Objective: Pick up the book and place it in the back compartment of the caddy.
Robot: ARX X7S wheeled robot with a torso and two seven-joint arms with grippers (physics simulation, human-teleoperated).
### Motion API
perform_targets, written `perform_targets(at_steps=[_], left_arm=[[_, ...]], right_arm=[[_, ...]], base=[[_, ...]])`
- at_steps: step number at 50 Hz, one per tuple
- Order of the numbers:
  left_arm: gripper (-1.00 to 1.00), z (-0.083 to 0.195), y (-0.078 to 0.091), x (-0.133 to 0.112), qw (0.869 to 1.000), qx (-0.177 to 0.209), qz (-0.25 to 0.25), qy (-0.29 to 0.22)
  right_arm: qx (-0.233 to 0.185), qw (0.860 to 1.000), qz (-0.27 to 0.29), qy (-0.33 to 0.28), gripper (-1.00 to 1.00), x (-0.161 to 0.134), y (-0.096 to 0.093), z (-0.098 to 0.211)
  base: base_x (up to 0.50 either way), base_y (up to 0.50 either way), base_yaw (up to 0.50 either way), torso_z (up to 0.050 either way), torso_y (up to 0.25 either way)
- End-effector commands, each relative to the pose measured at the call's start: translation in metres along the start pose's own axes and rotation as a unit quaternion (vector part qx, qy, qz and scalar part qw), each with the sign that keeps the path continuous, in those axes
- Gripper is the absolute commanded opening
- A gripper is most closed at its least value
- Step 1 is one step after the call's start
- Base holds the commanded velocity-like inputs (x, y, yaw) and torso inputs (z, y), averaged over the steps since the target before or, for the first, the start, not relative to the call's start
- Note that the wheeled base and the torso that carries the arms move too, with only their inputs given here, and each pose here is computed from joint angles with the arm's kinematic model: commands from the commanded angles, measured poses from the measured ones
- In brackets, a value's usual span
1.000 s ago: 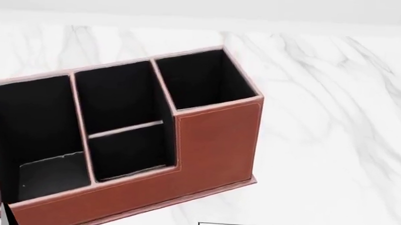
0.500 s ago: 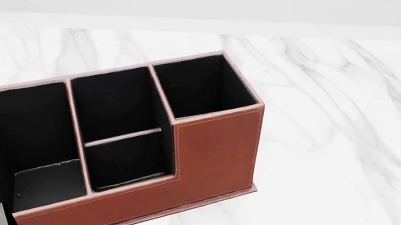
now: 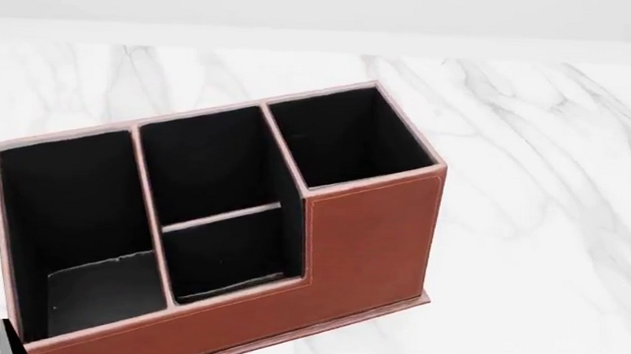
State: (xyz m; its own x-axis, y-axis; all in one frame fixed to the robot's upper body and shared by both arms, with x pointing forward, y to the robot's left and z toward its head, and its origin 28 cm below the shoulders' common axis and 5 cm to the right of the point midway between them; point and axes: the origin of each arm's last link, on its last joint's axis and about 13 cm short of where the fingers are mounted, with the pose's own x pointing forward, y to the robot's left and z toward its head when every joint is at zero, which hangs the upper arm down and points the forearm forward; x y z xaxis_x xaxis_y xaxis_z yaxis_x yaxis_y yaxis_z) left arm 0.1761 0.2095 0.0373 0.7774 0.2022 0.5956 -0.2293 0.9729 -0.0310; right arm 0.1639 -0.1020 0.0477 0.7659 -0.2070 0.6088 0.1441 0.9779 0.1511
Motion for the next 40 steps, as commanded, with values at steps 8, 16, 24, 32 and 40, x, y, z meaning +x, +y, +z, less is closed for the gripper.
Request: perform_targets(at_steps=[8, 16, 24, 32, 40], left_arm=[[1.00, -0.001, 0.000, 0.000, 1.000, 0.000, -0.001, 0.002], [1.00, 0.002, 0.002, 0.005, 1.000, -0.007, -0.008, 0.009], [1.00, -0.002, 0.012, 0.018, 0.997, -0.040, -0.038, 0.060], [1.00, -0.011, 0.017, 0.040, 0.986, -0.052, -0.109, 0.115], [1.00, -0.024, 0.021, 0.057, 0.981, -0.011, -0.142, 0.134]], right_arm=[[0.010, 1.000, 0.002, -0.001, 1.00, 0.000, -0.001, 0.000], [0.011, 1.000, 0.007, 0.000, 1.00, -0.002, 0.001, 0.000], [0.009, 1.000, 0.013, 0.000, 1.00, -0.004, 0.002, 0.001], [0.010, 1.000, 0.014, -0.006, 1.00, -0.005, 0.002, 0.004], [0.011, 1.000, 0.013, -0.007, 1.00, -0.005, 0.002, 0.004]], base=[[0.00, 0.00, 0.00, 0.000, 0.000], [0.00, 0.00, 0.00, 0.000, 0.000], [0.00, 0.00, 0.00, 0.000, 0.000], [0.00, 0.00, 0.00, 0.000, 0.000], [0.00, 0.00, 0.00, 0.000, 0.000]])
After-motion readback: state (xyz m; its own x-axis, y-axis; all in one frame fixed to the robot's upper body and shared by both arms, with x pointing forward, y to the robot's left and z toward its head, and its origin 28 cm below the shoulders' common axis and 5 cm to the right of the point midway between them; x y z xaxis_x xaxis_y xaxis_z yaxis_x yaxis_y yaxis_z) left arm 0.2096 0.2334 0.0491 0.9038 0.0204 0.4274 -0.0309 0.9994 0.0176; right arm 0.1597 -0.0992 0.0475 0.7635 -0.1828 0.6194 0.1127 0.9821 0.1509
